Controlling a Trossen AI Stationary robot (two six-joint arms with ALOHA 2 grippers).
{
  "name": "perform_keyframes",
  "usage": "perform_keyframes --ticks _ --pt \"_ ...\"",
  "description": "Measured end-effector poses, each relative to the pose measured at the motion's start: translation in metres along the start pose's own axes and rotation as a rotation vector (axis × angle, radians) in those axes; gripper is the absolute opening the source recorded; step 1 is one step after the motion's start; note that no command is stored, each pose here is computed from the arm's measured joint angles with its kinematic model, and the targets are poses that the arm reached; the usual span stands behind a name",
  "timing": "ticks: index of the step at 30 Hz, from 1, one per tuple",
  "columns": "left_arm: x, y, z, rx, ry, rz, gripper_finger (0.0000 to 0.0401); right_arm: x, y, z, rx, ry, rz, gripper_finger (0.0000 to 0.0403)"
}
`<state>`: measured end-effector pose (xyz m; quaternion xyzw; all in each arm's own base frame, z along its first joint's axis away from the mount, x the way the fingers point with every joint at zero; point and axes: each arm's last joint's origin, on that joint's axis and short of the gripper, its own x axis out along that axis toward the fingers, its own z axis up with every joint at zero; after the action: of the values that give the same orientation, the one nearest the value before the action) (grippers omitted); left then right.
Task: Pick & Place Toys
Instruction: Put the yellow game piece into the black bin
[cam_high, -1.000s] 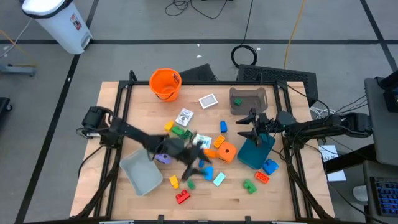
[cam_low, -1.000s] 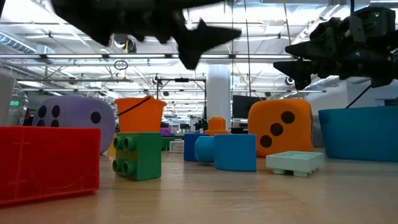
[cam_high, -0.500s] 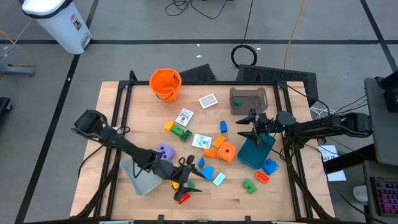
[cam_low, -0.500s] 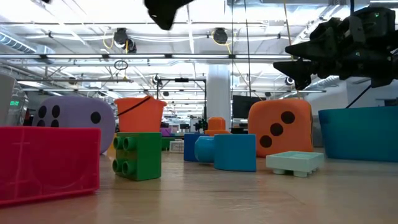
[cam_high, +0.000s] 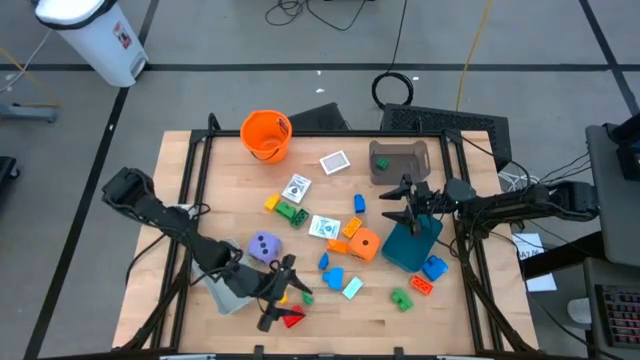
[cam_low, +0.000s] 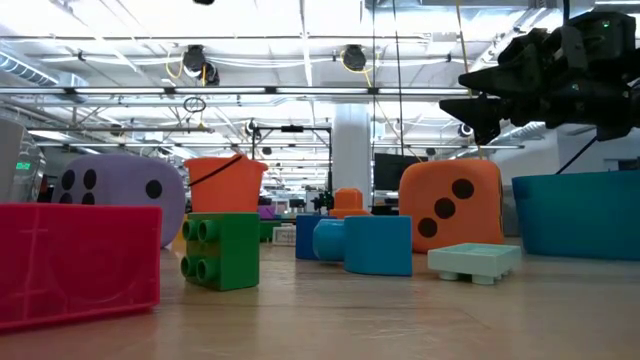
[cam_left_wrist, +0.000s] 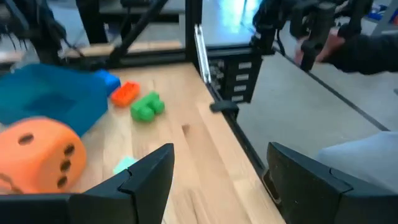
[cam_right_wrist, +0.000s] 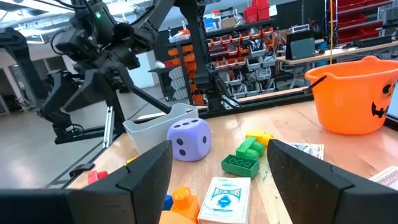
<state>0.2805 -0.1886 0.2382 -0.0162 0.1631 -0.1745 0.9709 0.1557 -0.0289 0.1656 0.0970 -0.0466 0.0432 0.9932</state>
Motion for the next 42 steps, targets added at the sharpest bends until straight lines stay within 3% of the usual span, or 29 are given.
perform_keyframes --ticks 9,18,27,32,42 --pt "0.001 0.005 -0.004 -0.014 0.048 0.034 0.0266 0.0 0.0 0.0 -0.002 -0.004 0.001 0.0254" --pt "0.001 0.048 0.005 0.008 0.039 0.172 0.0266 0.0 0.001 0.003 -0.009 -0.028 0.007 0.0254" --pt "-0.036 0.089 0.028 -0.02 0.077 0.22 0.0266 0.0 0.0 0.004 0.149 -0.045 -0.017 0.0254" --pt "-0.057 0.097 0.031 -0.052 0.14 0.241 0.0266 0.0 -0.003 0.004 0.155 -0.075 -0.113 0.0254" --pt "-0.063 0.089 0.029 -0.153 0.166 0.227 0.0266 0.0 -0.003 0.004 0.207 -0.069 -0.115 0.0254"
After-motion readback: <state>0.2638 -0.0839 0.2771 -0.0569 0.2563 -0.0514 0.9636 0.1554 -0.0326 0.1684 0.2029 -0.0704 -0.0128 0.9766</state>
